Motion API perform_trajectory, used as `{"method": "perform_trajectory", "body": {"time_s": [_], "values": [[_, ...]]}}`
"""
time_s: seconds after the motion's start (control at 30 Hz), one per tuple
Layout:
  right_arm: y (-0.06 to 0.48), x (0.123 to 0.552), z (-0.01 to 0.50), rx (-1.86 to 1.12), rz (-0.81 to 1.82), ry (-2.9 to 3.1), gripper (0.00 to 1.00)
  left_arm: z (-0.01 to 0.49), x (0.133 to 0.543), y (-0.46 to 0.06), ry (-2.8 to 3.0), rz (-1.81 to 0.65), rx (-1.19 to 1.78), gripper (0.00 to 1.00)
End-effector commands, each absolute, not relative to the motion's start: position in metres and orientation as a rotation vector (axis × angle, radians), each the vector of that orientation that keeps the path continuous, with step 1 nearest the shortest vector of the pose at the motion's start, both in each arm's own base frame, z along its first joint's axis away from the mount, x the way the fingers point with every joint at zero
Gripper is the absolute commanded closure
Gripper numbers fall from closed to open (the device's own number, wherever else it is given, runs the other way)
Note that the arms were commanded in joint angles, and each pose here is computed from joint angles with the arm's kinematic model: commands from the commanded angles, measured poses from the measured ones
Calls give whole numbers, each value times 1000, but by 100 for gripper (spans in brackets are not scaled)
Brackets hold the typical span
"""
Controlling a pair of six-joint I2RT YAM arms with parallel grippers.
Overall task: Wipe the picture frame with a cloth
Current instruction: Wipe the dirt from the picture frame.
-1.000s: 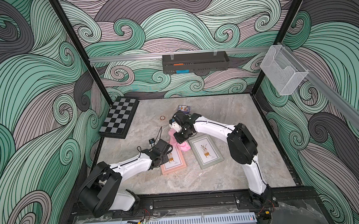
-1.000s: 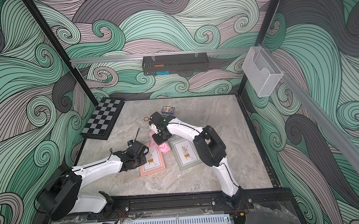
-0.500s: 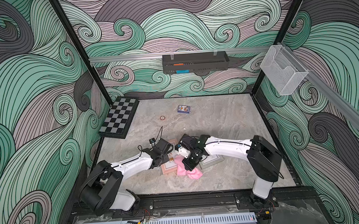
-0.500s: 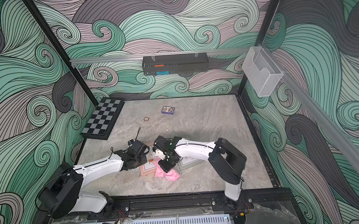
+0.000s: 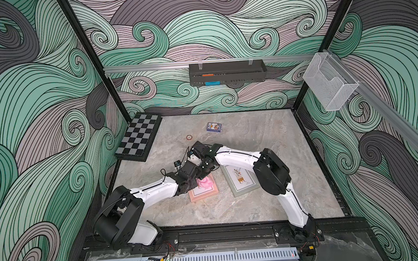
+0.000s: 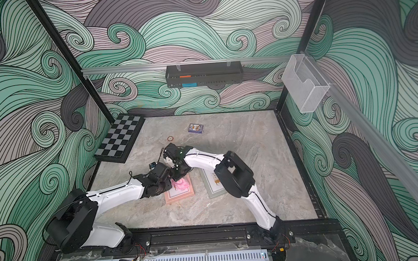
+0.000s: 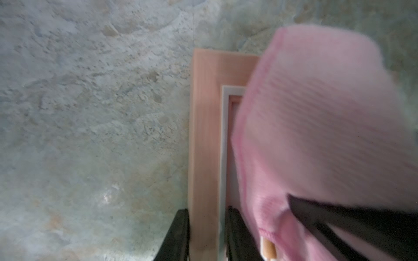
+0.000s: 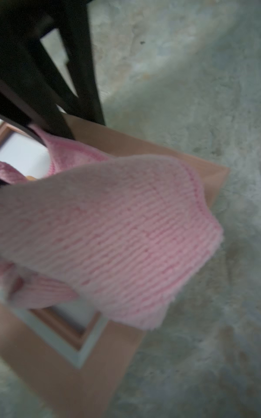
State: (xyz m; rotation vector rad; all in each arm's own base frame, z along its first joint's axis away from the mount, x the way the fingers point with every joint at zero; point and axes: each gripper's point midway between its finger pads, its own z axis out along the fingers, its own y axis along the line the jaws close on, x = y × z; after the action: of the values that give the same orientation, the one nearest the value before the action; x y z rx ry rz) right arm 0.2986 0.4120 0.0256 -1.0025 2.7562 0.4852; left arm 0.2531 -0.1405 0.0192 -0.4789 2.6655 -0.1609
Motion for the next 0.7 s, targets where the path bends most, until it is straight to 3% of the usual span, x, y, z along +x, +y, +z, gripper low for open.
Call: {"method": "perform_trajectory", "body": {"time_s": [0.0,0.17,0.33,0.43,0.67], "values": [[411,333,30,-949,378,2667,100,7,236,-146,2746,-205,-483,96],[406,275,26,-998,525,2741,100,20,241,-145,2714,-194,-453,96],[386,215,14,-1024,483,2780,100,28,249,-148,2693,-192,-437,96],[383,241,14,-981,408,2737,100,31,250,-150,2693,-207,-426,96],[416,355,36,-836,526,2661,100,27,242,-145,2700,-208,-443,96]]}}
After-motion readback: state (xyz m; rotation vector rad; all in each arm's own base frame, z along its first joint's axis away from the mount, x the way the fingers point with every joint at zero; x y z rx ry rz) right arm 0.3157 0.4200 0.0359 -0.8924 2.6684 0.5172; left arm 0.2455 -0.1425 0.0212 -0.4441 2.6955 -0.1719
